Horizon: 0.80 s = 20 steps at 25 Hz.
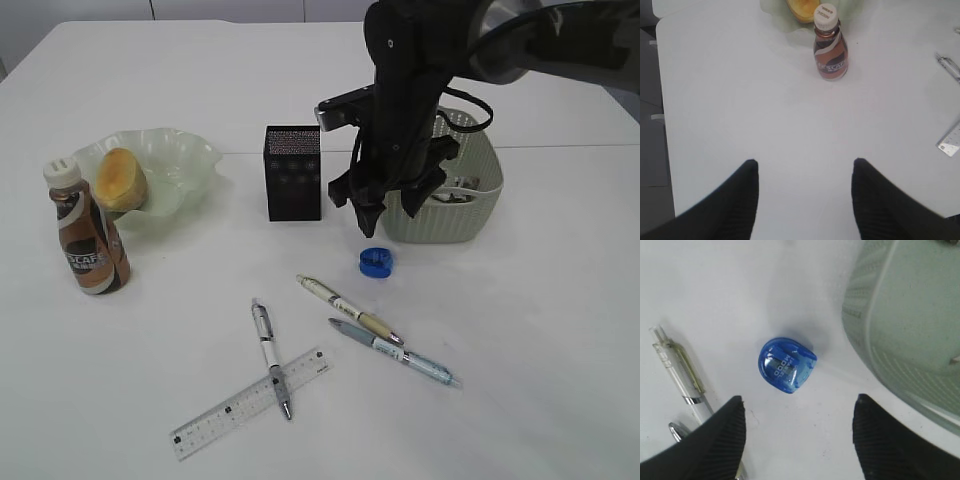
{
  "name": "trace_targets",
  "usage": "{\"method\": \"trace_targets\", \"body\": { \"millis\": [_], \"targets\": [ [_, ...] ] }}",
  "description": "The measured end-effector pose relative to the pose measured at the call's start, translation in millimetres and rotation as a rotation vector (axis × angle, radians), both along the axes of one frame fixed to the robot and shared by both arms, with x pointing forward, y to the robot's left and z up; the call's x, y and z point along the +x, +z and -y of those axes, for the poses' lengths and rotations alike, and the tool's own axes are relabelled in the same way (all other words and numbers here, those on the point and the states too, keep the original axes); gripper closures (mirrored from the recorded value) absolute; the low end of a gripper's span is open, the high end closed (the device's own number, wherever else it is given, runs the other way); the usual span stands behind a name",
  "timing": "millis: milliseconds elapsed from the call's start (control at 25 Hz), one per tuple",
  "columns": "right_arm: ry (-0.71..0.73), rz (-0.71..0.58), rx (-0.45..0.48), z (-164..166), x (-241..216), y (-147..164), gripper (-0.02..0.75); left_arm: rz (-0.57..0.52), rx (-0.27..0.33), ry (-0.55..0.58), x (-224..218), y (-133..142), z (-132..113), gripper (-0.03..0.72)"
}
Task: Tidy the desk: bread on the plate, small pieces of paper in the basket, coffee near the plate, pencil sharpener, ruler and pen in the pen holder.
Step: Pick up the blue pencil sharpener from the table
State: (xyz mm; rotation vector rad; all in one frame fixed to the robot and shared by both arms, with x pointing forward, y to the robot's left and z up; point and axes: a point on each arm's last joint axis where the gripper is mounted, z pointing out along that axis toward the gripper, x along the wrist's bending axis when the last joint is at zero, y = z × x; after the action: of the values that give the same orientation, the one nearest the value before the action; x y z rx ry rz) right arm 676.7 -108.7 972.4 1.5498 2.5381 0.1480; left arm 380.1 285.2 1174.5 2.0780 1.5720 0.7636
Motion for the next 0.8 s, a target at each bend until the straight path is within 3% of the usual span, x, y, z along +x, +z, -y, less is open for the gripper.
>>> {"method": "trace_targets", "body": {
  "millis": [400, 800],
  "targets": [
    [-0.21, -0.065, 0.118, -7.5, -5.0, -0.4, 0.246, 0.002, 0.011, 0.004, 0.1, 0.1, -1.0, 0.254],
    [-0.266, -0.008, 0.085, -13.1, -16.1, 18.1, 0.246, 0.003, 0.018, 0.006, 0.2, 0.2, -1.6, 0.254]
  ]
}}
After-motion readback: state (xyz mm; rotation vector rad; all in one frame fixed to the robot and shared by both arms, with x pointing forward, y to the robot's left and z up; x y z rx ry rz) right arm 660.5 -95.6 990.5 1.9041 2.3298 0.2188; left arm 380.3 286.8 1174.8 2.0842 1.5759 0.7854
